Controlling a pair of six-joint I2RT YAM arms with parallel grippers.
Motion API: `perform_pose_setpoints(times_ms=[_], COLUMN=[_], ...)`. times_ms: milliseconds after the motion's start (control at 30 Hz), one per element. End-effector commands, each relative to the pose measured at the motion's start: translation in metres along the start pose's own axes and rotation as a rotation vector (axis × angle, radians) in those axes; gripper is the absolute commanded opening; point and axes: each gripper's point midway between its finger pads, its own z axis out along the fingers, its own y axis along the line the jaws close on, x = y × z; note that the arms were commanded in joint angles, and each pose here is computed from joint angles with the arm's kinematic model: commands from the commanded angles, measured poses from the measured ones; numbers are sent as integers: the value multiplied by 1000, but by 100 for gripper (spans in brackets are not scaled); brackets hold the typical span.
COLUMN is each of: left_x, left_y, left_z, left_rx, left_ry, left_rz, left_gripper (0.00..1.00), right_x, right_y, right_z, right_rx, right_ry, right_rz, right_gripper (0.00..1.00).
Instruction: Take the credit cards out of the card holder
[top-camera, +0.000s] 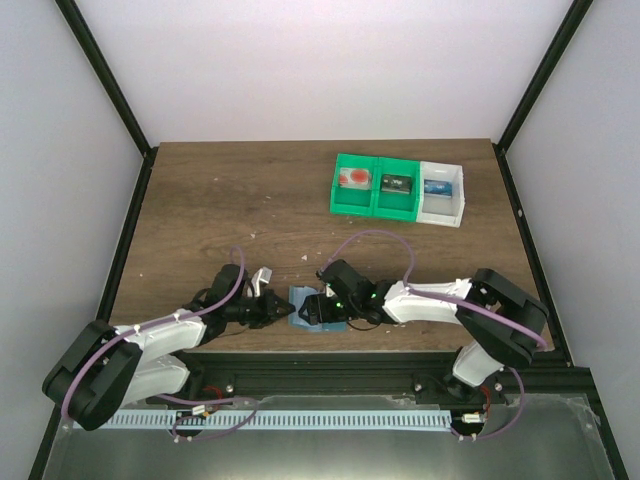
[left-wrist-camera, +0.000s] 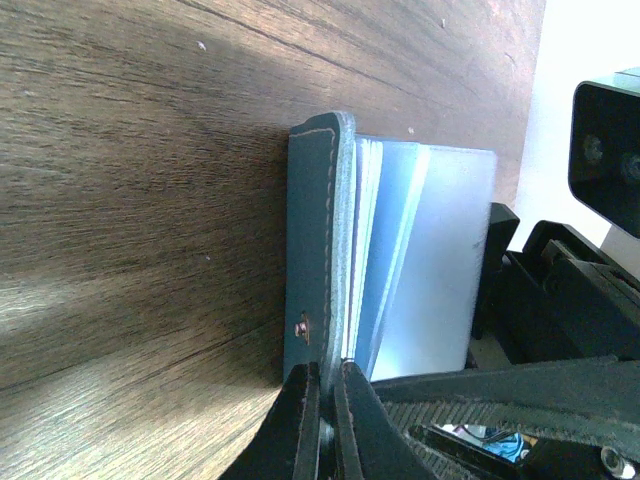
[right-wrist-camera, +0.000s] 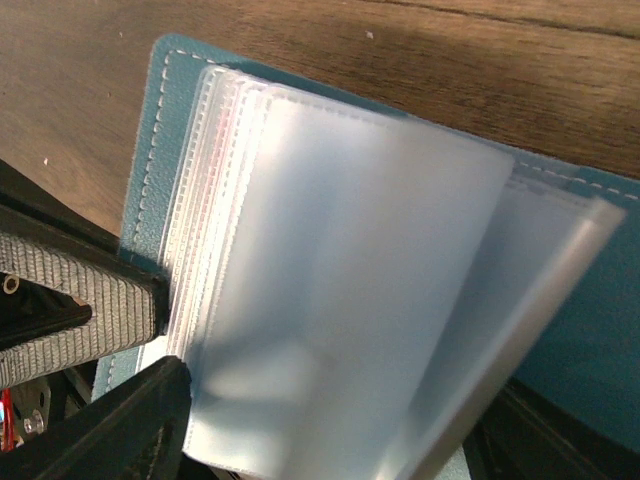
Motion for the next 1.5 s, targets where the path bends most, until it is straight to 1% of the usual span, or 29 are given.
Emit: perform_pose_setpoints(times_ms=[0,267,400,633,767,867,933,1033,1133,1300,1467], left_x=[3,3,3,4,4,4,3,3,3,1,1], left_y=[-2,-2,-1,0,0,-1,-1,-1,-3,-7,-9], left_z=[0,0,0,0,0,0,0,0,1,1,1], left_rx=[15,16,15,13,13,16,16,19,25,31,34], left_ry=[9,9,10,11,13,9,8,9,16,15,19], left_rz=[10,12,9,9,8,11,10,4,1,5,5], left_gripper=[0,0,0,0,0,0,0,0,0,0,0], right_x=[-8,-12,-14,-21,-29,-37,-42,-46,-42,-30,-23], right_y=[2,-16,-17,-27,-24,-13,-1,23,31,35,30], right_z=[-3,-18,-24,-41,-58,-71,-78,-82,-73,-47,-27], right_rx=[31,141,151,232,252,227,180,52,-4,-39,-27], right_ry=[-30,-80,-97,-143,-180,-211,-235,-267,-236,-145,-91], right_rz=[-21,-24,-32,-40,-44,-47,-54,-72,-64,-57,-55], right_gripper=[72,72,71,71,68,66,66,71,73,76,77])
